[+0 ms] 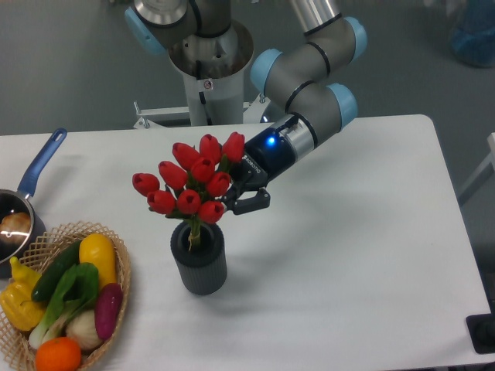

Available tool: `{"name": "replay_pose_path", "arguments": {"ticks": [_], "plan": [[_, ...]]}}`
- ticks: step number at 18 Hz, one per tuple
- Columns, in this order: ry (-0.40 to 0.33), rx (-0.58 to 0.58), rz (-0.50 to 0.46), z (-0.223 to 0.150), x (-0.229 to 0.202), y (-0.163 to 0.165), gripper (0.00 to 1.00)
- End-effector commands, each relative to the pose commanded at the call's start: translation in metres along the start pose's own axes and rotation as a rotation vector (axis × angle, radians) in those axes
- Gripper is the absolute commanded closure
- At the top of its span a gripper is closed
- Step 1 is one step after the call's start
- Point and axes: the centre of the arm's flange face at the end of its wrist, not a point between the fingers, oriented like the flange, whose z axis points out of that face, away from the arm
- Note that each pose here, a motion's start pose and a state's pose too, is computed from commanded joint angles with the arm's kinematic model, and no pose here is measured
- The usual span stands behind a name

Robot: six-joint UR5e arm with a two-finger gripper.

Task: Pick up the flowers from the vase
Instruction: 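Lift the gripped tulip bunch up and out of the grey vase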

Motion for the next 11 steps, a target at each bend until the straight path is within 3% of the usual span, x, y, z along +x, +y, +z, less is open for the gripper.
{"name": "replay_pose_path", "arguments": {"ticks": [11], "plan": [[-0.019,0.067,-0.025,-0.013,-0.008,-0.028,0.58]]}}
